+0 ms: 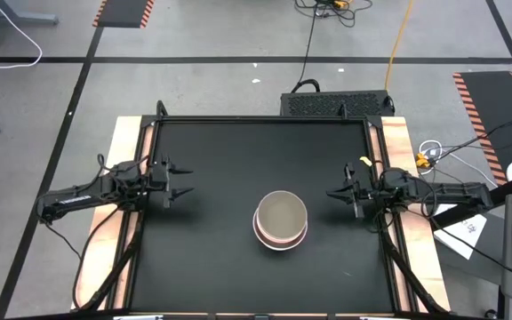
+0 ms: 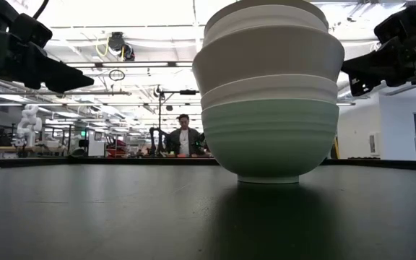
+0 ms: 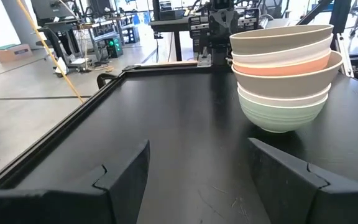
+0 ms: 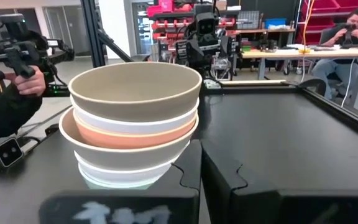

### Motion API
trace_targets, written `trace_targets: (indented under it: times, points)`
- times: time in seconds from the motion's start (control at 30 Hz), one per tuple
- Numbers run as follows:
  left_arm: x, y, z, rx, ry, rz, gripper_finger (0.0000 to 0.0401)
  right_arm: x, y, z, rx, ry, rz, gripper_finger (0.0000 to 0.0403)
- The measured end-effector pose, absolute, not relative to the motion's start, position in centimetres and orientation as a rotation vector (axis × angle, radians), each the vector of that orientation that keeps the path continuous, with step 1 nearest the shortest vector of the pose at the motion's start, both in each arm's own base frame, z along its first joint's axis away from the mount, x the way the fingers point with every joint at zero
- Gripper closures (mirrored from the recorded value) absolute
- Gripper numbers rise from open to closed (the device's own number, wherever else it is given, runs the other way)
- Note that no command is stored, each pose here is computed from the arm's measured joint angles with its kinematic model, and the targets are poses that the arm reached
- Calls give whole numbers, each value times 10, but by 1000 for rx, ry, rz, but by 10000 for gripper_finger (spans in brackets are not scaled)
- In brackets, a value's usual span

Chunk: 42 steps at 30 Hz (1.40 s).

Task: Nest bowls inside each other
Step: Return to Home Position

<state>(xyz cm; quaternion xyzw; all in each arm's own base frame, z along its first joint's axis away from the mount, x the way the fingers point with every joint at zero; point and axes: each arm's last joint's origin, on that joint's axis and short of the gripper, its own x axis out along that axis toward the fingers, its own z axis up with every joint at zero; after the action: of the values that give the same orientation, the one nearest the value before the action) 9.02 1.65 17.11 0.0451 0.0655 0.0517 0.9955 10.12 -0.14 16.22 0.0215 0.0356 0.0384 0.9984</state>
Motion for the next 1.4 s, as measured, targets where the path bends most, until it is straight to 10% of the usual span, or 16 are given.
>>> trace_targets:
  times: [1.4]
  points:
    - [90,16,171,98,128,74,132,96,2,175,56,-64,191,403]
